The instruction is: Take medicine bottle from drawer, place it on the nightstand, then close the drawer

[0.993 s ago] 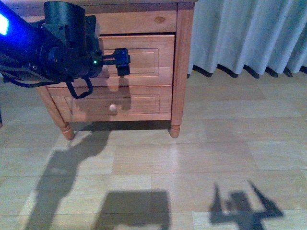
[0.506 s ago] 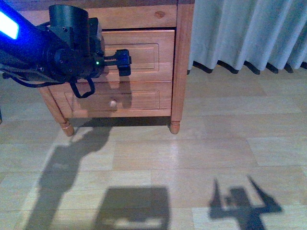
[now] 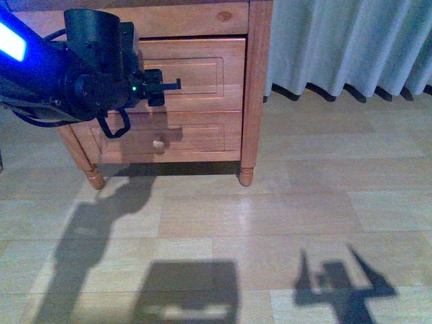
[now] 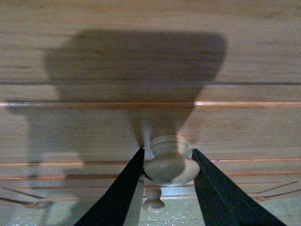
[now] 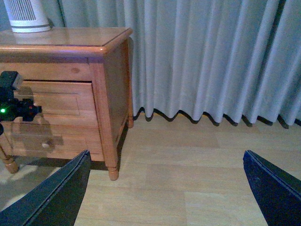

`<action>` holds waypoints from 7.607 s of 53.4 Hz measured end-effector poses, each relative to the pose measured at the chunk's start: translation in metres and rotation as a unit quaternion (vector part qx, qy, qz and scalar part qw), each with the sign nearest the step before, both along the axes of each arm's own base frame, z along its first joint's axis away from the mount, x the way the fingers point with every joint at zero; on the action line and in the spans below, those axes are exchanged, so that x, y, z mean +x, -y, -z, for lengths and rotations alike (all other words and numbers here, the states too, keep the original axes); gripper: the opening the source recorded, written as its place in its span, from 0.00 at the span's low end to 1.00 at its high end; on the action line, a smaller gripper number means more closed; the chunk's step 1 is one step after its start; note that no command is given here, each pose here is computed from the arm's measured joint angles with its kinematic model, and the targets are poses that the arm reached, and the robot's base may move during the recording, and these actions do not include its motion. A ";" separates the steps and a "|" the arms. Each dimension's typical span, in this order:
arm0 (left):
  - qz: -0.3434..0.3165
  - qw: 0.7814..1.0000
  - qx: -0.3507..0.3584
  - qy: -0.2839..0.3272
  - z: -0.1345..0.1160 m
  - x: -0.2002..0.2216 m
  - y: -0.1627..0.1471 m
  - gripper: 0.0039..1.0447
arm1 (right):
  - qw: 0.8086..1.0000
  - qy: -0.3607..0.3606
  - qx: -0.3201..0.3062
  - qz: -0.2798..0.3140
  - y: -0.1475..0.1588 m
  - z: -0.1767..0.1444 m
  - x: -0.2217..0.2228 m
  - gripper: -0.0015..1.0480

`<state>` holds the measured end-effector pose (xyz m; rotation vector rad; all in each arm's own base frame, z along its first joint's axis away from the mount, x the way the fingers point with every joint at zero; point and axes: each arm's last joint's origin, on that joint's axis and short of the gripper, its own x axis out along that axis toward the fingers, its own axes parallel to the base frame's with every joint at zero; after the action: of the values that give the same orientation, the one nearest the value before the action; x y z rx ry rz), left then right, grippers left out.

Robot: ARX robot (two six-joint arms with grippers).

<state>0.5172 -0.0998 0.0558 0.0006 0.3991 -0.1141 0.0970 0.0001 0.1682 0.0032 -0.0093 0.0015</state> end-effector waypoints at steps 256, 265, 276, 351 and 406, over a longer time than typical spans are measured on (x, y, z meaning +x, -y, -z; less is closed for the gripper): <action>-0.056 0.979 -0.005 0.197 -0.110 -0.420 -0.099 0.94 | 0.953 -0.276 -0.031 -0.119 -0.138 -0.068 0.332 0.93; -0.056 0.979 -0.005 0.197 -0.110 -0.420 -0.099 0.94 | 0.942 -0.309 -0.050 -0.120 -0.170 -0.034 0.368 0.93; -0.056 0.979 -0.005 0.197 -0.110 -0.420 -0.099 0.94 | 0.936 -0.321 -0.068 -0.124 -0.200 -0.009 0.395 0.93; -0.056 0.979 -0.005 0.197 -0.110 -0.420 -0.099 0.94 | 0.932 -0.334 -0.092 -0.103 -0.202 0.089 0.415 0.28; -0.056 0.979 -0.005 0.197 -0.110 -0.420 -0.099 0.94 | 0.991 -0.045 -0.123 0.001 -0.067 -0.122 0.424 0.28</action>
<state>0.0975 -0.0003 0.1657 -0.0090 0.0021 -0.0030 0.5214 0.0675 0.2897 -0.2432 0.0821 0.0003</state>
